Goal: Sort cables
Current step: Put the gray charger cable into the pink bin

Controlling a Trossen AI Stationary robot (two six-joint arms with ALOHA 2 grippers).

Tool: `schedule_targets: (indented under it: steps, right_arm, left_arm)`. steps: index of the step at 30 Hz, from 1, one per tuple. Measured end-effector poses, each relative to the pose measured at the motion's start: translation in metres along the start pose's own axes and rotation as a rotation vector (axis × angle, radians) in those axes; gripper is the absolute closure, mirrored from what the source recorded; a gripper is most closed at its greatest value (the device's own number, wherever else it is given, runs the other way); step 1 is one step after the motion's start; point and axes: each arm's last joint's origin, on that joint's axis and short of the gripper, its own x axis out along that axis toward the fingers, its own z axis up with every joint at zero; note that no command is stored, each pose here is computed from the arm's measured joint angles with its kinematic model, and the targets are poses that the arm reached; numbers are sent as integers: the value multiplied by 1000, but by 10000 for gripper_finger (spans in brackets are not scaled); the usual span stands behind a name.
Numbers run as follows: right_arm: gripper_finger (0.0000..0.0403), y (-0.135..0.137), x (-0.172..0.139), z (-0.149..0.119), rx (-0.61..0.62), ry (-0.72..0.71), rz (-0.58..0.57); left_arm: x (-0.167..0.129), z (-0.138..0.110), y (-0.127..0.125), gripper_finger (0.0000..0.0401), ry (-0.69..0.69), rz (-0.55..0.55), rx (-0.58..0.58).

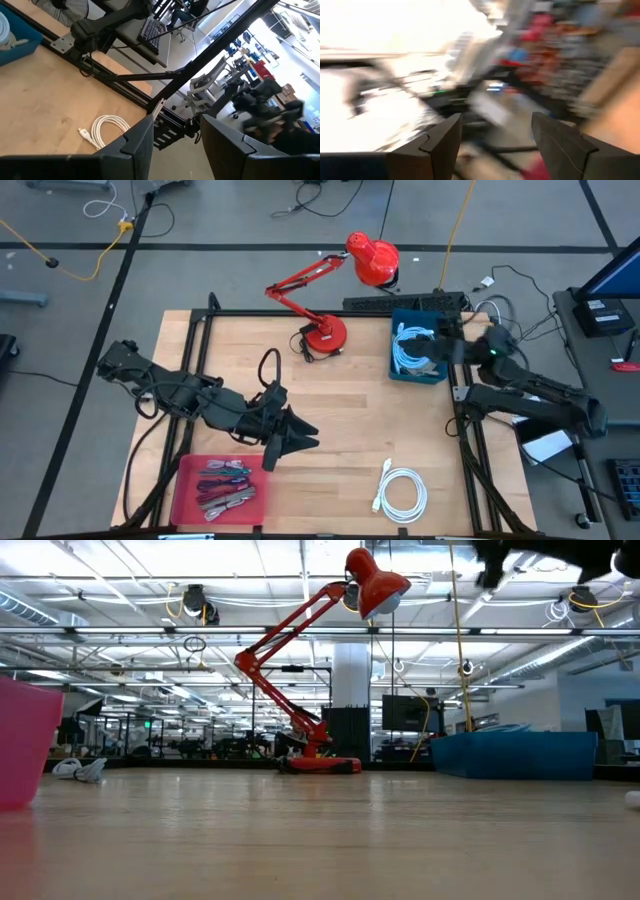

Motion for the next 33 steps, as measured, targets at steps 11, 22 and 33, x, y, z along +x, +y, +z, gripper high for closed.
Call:
schedule_targets:
  steps: [11, 22, 33]
  right_arm:
    - [170, 84, 10, -22, -295, -330, 628]
    - [189, 156, 106, -37, -513, 72, 448]
    - [230, 134, 145, -84, -583, 605, -140]
  left_arm:
    - [0, 5, 4, 238, -1, 1, 86]
    - [5, 18, 20, 238, 44, -20, 48]
    - [-39, -7, 101, 238, 503, 807, -141]
